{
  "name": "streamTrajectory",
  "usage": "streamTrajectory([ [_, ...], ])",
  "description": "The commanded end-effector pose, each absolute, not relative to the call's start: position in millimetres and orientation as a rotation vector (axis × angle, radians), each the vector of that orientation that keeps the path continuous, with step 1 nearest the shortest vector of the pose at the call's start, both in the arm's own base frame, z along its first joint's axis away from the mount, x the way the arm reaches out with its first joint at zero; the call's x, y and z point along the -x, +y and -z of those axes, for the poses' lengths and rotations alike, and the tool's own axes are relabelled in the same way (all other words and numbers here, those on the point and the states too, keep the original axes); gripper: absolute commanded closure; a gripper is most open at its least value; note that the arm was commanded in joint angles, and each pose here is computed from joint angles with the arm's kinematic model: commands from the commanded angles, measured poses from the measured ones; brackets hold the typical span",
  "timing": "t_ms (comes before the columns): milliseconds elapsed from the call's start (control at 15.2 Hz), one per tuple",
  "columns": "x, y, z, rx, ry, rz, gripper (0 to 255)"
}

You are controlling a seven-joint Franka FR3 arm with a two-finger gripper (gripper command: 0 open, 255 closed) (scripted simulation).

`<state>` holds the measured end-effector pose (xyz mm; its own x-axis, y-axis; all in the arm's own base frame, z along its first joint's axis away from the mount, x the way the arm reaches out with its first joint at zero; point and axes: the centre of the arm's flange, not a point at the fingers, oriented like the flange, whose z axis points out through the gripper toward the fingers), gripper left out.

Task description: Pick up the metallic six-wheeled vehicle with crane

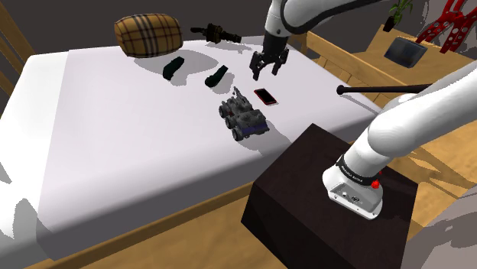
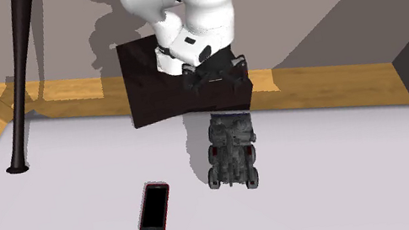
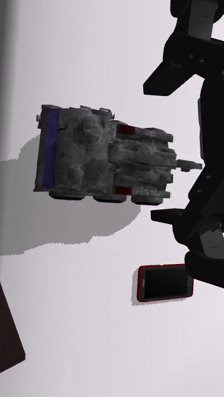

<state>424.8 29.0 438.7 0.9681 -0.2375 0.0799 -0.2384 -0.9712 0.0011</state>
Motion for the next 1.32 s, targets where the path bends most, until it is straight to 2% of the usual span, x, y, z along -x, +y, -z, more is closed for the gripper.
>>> streamTrajectory([
  [0, -441, 33, -414, -3.108, -0.418, -0.108, 0],
  [462, -483, 38, -335, -3.11, -0.554, -0.05, 0],
  [1056, -483, 38, -295, -3.11, -0.554, -0.05, 0],
  [1122, -483, 39, -295, -3.11, -0.554, -0.05, 255],
  [1254, -483, 39, -295, -3.11, -0.554, -0.05, 255],
])
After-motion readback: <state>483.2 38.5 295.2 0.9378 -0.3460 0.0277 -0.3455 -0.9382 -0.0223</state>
